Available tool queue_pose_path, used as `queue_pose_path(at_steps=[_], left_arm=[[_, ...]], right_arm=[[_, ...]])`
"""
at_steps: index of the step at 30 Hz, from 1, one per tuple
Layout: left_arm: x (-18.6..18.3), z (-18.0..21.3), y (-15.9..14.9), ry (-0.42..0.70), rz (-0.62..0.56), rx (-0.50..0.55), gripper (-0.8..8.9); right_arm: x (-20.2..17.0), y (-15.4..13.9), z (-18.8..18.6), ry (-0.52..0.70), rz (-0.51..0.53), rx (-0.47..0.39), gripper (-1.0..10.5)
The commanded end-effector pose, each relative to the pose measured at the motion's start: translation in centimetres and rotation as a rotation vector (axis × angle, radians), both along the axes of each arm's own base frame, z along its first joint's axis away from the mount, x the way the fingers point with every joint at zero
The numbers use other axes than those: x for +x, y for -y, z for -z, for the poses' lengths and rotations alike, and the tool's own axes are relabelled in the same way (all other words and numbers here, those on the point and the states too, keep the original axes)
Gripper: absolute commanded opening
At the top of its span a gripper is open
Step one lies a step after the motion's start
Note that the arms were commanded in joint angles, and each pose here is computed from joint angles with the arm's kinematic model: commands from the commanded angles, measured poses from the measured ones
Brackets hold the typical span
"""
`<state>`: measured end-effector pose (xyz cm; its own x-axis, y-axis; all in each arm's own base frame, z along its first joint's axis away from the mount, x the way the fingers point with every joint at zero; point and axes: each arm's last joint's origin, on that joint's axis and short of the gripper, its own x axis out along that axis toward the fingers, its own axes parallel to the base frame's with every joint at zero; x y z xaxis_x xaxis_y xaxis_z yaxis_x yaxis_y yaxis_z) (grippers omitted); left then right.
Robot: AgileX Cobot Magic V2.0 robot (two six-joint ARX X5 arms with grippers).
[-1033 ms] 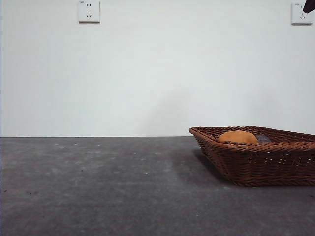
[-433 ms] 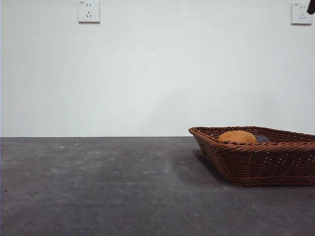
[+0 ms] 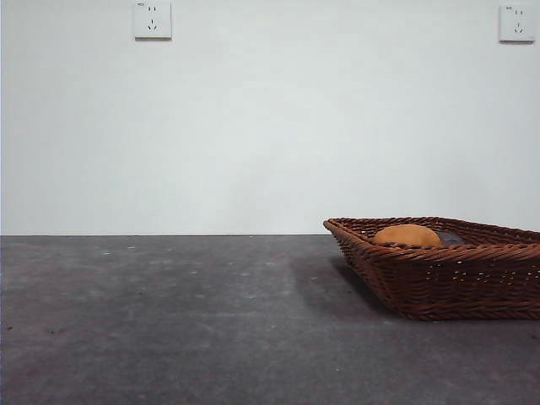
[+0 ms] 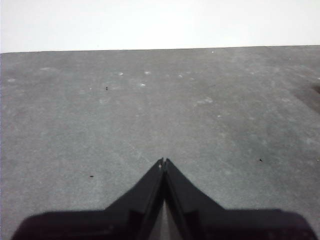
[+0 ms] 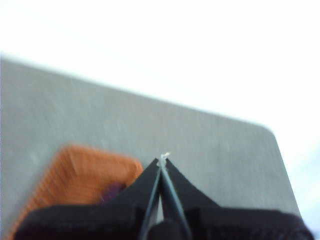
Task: Help me put the vegetables on the table into the basket
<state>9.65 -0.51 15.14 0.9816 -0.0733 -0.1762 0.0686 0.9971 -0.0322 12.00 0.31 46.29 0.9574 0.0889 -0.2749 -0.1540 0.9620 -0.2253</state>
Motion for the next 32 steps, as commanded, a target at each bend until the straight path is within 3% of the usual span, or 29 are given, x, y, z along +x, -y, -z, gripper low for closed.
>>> queue_pose_path(at_steps=[1,6,15,25,32], left_arm=[[0.0,0.3,0.0,-0.004,-0.002,-0.007,-0.04],[0.0,0.3,0.0,-0.004,-0.002,-0.007,-0.04],[0.0,0.3,0.0,-0.004,-0.002,-0.007,-0.04],[0.0,0.3,0.0,-0.004,-0.002,-0.007,-0.04],[0.0,0.3,0.0,-0.004,-0.002,-0.007,-0.04]], right_arm=[[-1.0,0.0,1.2,0.03,0.008,0.059,0.0],[-1.7,0.0,5.4,0.117,0.013,0.095,0.0],[-2.2,0.0,16.1,0.182,0.014,0.116,0.0],[-2.4,0.0,26.4,0.131,0.04,0.23,0.0],[-2.4,0.0,30.8,0.07,0.053,0.259,0.0]])
